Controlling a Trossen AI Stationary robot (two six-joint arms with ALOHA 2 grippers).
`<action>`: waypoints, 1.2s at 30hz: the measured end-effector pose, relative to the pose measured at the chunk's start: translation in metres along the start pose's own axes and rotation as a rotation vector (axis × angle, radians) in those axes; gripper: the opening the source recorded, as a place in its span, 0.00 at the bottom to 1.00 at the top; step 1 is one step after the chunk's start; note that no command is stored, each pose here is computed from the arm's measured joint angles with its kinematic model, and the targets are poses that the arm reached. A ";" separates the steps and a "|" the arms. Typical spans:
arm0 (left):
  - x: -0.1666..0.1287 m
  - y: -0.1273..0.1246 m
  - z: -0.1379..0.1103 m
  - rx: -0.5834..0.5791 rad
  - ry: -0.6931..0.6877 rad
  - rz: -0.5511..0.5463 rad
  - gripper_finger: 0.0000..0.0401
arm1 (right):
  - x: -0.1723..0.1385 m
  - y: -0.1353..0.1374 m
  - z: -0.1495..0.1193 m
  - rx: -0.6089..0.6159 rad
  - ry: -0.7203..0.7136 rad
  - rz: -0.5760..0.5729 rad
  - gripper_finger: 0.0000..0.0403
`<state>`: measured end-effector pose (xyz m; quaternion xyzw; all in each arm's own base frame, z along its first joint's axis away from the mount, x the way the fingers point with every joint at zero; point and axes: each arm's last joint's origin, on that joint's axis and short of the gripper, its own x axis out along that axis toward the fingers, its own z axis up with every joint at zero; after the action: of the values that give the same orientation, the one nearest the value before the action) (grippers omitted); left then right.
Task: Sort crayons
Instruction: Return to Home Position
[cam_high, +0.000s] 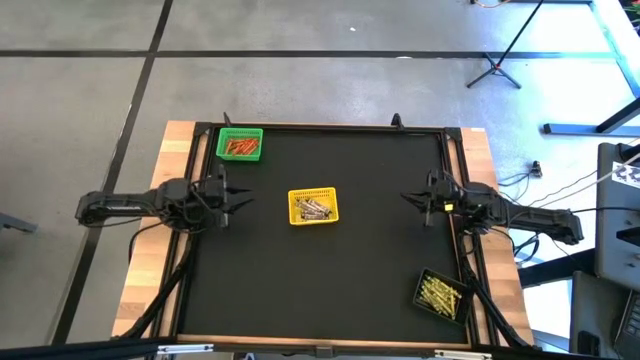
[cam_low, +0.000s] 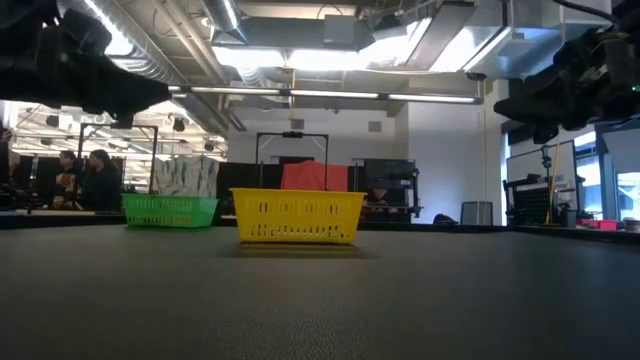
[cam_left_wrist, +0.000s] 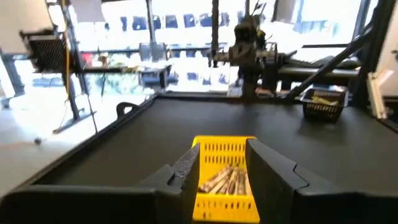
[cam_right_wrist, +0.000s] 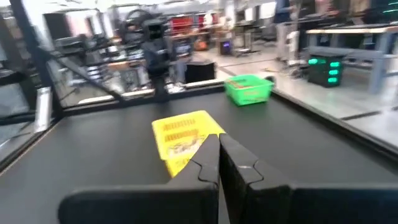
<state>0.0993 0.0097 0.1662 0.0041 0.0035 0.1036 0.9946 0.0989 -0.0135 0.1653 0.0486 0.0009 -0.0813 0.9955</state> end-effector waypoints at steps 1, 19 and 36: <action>-0.001 0.000 0.001 0.005 -0.018 -0.008 0.28 | -0.001 0.001 0.000 -0.004 -0.002 0.019 0.01; -0.003 0.002 0.004 0.099 -0.042 0.069 0.28 | -0.001 0.001 0.000 0.018 0.003 0.032 0.01; -0.003 0.002 0.004 0.099 -0.042 0.068 0.28 | -0.001 0.001 0.000 0.018 0.004 0.032 0.01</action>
<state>0.0963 0.0114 0.1702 0.0556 -0.0123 0.1368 0.9890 0.0984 -0.0125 0.1651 0.0575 0.0013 -0.0656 0.9962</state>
